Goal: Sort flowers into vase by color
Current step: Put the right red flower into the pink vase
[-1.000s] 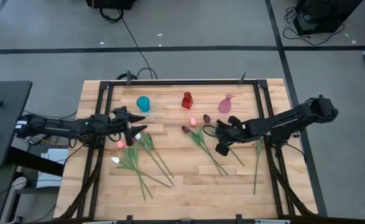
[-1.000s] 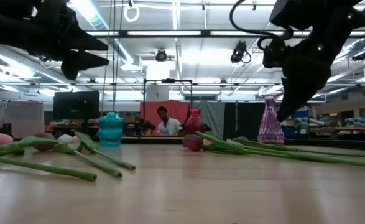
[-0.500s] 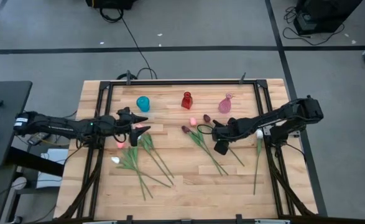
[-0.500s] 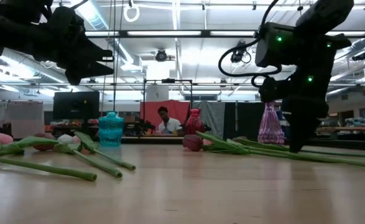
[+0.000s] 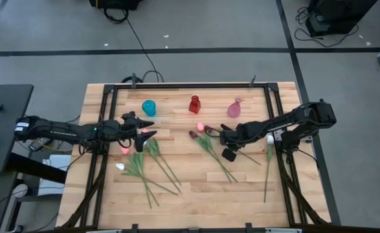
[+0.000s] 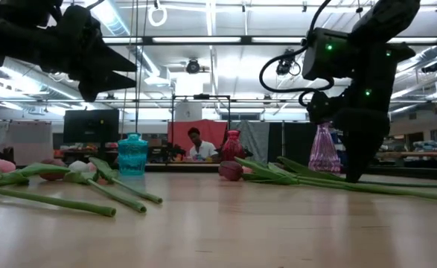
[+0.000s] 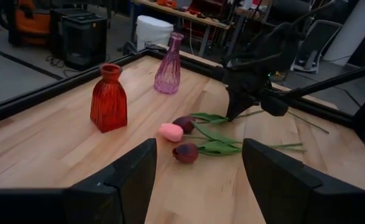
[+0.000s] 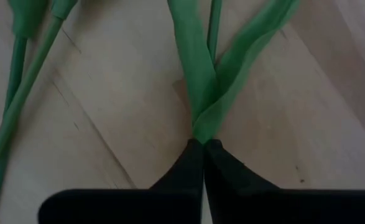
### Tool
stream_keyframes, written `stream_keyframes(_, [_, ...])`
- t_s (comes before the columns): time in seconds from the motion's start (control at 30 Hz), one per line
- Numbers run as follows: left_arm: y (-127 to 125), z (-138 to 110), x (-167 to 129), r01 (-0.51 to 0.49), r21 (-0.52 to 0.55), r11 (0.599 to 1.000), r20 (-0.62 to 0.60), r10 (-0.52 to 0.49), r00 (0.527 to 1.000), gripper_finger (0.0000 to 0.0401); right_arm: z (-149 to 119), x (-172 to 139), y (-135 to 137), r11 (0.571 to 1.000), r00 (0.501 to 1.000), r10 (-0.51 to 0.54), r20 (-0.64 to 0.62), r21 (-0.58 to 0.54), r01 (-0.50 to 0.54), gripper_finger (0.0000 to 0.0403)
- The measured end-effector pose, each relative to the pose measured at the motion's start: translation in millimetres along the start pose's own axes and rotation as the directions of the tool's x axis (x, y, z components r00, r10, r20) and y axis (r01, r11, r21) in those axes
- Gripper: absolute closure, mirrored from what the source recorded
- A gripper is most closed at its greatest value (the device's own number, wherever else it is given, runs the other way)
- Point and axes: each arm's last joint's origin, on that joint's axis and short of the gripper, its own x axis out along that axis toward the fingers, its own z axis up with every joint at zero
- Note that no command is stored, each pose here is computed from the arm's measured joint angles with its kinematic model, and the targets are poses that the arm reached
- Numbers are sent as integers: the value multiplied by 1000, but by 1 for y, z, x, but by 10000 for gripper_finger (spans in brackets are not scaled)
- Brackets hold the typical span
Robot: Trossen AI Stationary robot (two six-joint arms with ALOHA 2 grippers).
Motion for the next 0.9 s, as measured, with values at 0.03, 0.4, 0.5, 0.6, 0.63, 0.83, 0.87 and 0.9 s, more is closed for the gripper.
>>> stream_keyframes(0.03, [0,0,0,1,0,1000,2,-1,1000,158,0,-1,-1,1000,1000,6,3,3,-6,388])
stream_keyframes(0.4, [0,1,0,2,5,1000,7,-2,1000,158,11,-45,-8,994,960,110,257,-34,-105,400])
stream_keyframes(0.5, [0,1,0,2,6,1000,7,-2,1000,158,15,-59,-10,992,927,130,351,-50,-120,400])
stream_keyframes(0.6, [0,1,0,2,6,1000,6,-2,1000,158,19,-70,-10,989,884,148,443,-86,-123,401])
stream_keyframes(0.63, [0,0,0,2,8,1000,5,-2,1000,158,21,-75,-10,990,860,139,491,-91,-108,401])
stream_keyframes(0.83, [0,0,0,-12,22,1000,7,12,1000,158,37,-100,-20,998,692,38,721,-60,8,400])
stream_keyframes(0.87, [0,0,0,-12,22,1000,7,12,1000,158,38,-106,-24,998,664,9,747,-45,36,400])
stream_keyframes(0.9, [0,0,0,-13,21,1000,8,13,1000,158,40,-111,-30,997,638,-29,770,-20,69,400])
